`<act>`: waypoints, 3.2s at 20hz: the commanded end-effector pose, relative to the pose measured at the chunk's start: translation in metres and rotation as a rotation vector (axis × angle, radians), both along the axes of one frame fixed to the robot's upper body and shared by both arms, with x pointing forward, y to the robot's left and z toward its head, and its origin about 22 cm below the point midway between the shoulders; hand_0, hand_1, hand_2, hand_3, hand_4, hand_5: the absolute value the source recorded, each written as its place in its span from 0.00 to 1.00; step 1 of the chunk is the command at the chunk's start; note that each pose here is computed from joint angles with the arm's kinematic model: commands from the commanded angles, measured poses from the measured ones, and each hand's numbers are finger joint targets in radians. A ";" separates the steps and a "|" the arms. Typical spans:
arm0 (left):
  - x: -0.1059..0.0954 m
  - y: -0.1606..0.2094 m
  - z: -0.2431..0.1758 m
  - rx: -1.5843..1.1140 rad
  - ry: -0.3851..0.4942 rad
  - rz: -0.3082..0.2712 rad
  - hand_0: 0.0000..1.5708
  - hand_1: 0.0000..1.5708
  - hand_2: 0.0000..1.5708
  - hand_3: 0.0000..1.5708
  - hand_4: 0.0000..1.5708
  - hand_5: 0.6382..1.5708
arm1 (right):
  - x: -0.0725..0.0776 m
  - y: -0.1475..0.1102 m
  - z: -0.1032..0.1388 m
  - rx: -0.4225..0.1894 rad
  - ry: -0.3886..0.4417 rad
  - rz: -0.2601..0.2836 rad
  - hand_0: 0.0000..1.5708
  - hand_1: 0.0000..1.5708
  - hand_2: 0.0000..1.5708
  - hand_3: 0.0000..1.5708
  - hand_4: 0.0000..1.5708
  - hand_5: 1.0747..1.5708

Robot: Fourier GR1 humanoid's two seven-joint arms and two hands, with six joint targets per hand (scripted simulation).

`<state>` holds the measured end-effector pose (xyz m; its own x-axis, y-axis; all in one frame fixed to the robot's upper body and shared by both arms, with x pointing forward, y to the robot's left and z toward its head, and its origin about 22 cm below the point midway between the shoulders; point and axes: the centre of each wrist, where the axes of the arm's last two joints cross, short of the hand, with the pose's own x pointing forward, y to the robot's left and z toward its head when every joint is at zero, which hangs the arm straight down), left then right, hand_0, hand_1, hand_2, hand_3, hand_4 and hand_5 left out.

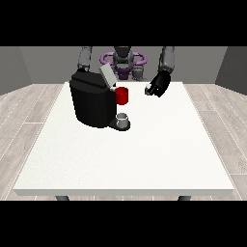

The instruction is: Insert the coffee pod into the coffee machine and close the lid

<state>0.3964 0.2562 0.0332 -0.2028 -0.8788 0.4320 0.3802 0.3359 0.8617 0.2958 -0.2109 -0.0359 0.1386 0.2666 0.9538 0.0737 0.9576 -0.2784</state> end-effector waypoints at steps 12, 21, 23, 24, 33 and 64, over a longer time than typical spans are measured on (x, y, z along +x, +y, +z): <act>0.042 -0.030 0.126 -0.014 -0.090 -0.086 0.85 0.85 0.86 0.84 0.38 1.00 | 0.020 -0.012 0.015 0.071 -0.088 0.039 0.00 0.00 0.00 0.00 0.00 1.00; 0.056 -0.004 0.185 -0.135 -0.122 0.048 0.76 0.76 0.79 0.80 0.31 1.00 | 0.014 -0.005 0.031 0.045 -0.138 0.088 0.00 0.00 0.00 0.00 0.00 1.00; 0.057 -0.011 0.212 -0.125 -0.155 0.002 0.80 0.80 0.82 0.81 0.31 1.00 | 0.040 0.002 0.063 0.033 -0.178 0.067 0.00 0.00 0.00 0.00 0.00 1.00; 0.059 -0.016 0.194 -0.131 -0.149 0.041 0.77 0.77 0.81 0.80 0.30 1.00 | 0.031 0.007 0.059 0.027 -0.163 0.095 0.00 0.00 0.00 0.00 0.00 1.00; 0.060 -0.011 0.233 -0.106 -0.253 0.038 0.81 0.81 0.83 0.80 0.30 1.00 | 0.037 0.014 0.072 0.052 -0.251 0.086 0.00 0.00 0.00 0.00 0.00 1.00; 0.064 -0.011 0.254 -0.106 -0.284 0.001 0.77 0.77 0.79 0.77 0.23 1.00 | 0.053 -0.014 0.089 0.044 -0.278 0.039 0.00 0.00 0.00 0.00 0.00 1.00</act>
<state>0.4620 0.2400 0.2781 -0.3078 -0.8415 0.4440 0.1361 0.4229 0.8959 0.3481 -0.2088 0.0549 -0.1327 0.2254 0.9652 0.1028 0.9717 -0.2127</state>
